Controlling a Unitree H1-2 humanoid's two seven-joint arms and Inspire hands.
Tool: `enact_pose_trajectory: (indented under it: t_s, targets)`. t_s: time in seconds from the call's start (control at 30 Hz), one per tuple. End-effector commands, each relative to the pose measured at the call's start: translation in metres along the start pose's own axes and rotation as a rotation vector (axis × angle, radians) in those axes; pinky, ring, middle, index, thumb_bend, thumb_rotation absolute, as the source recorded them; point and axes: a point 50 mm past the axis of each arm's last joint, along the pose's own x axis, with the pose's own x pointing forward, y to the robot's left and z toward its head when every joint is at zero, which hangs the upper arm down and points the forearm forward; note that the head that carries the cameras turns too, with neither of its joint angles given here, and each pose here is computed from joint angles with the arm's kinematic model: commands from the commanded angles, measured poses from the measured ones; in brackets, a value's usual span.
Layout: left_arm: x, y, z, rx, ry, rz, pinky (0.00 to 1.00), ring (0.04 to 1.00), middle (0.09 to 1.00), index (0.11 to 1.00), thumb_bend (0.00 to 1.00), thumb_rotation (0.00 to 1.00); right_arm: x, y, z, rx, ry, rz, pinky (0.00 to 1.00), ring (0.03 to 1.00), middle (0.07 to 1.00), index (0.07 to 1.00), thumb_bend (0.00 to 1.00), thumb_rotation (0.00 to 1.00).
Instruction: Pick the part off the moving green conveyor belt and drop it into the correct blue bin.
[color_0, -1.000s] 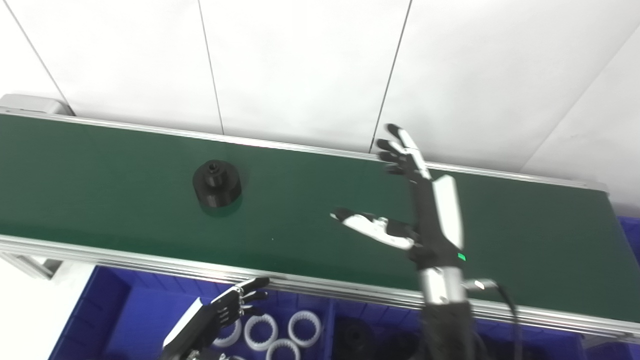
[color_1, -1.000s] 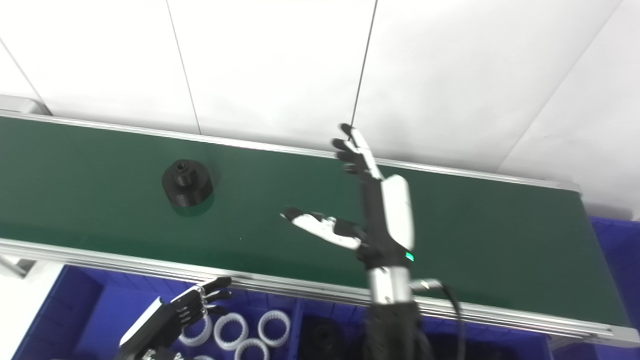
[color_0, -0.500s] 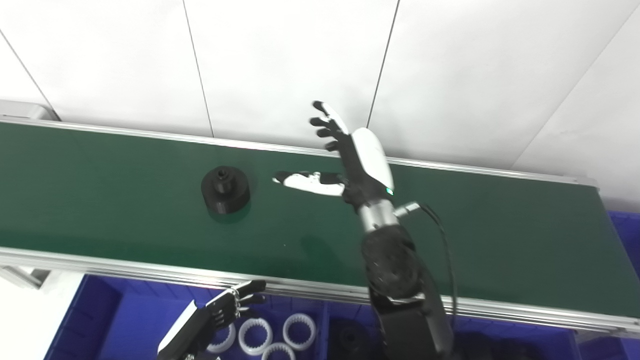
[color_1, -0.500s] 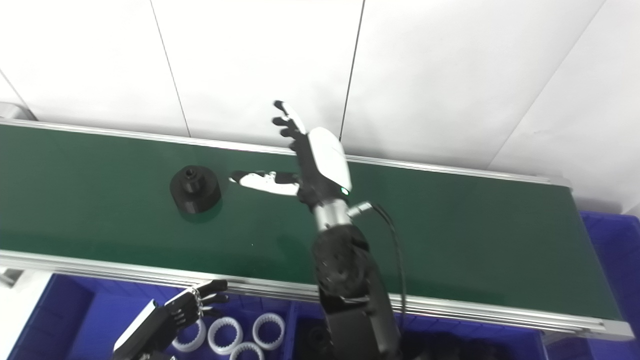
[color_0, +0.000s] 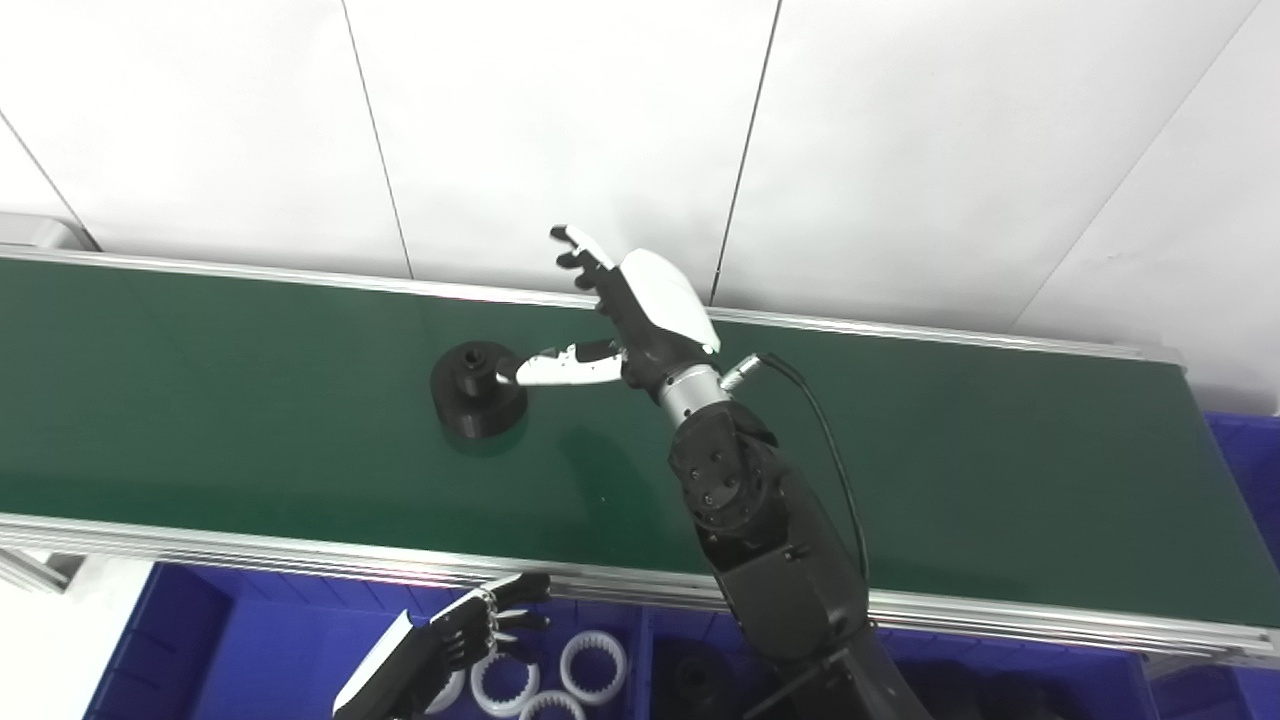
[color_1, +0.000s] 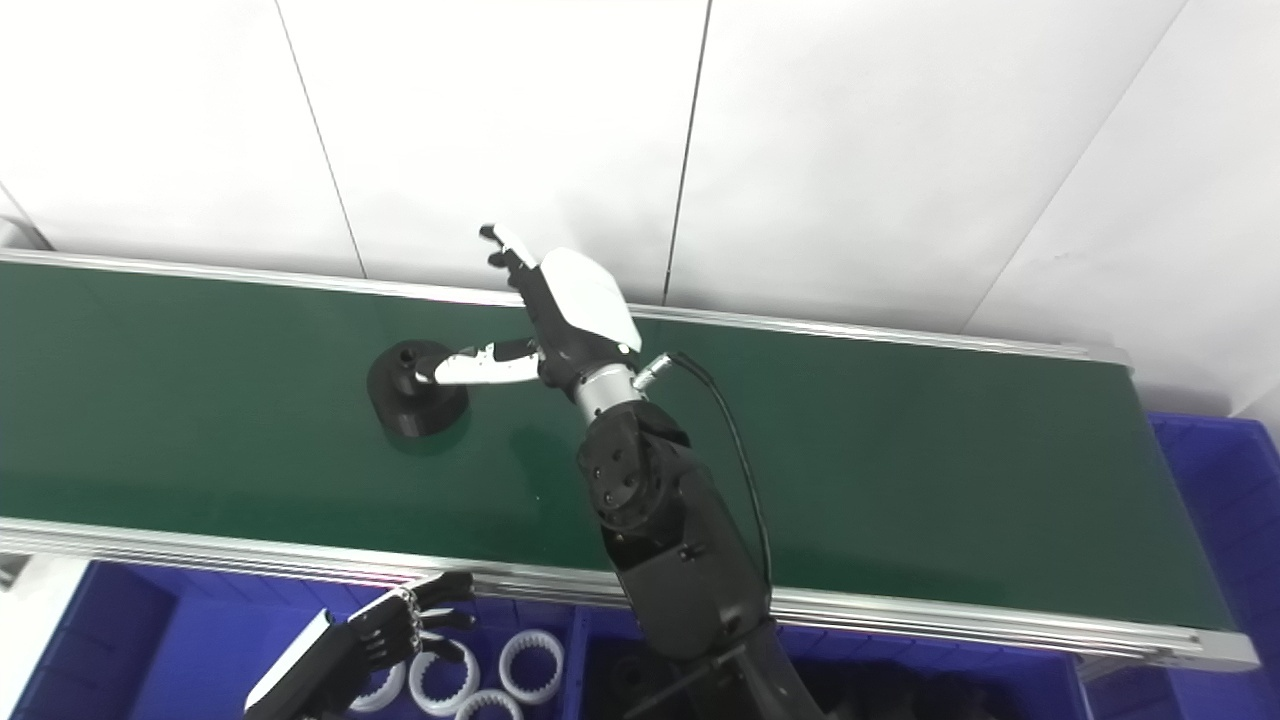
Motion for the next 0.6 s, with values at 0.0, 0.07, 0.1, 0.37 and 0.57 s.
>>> enact_pose_trajectory:
  t_s: [0.0,0.07,0.1,0.37,0.57]
  targets:
    - [0.001,-0.001,0.004,0.02,-0.029,0.0,0.61,0.753,0.859,0.851,0.83,0.15,0.01,-0.009,0.019,-0.035,-0.052,-0.009,0.75,0.839,0.883,0.94,0.93,0.45]
    - [0.002,-0.003,0.004,0.014,-0.034,-0.002,0.61,0.752,0.86,0.849,0.84,0.14,0.013,-0.004,0.018,-0.051,-0.042,0.015,0.74,0.844,0.892,0.936,0.95,0.45]
    - [0.003,-0.004,0.005,0.011,-0.037,-0.005,0.61,0.756,0.86,0.848,0.83,0.13,0.014,-0.001,0.017,-0.055,-0.036,0.024,0.73,0.837,0.891,0.929,0.96,0.44]
    - [0.007,-0.01,0.005,0.023,-0.033,-0.008,0.62,0.766,0.87,0.848,0.83,0.13,0.02,0.014,0.008,-0.059,0.03,0.119,0.8,0.864,0.912,0.954,1.0,0.39]
    - [0.008,-0.016,0.007,0.032,-0.033,0.011,0.62,0.76,0.865,0.839,0.84,0.13,0.026,0.017,-0.005,-0.097,0.08,0.155,0.8,0.883,0.926,0.957,1.0,0.32]
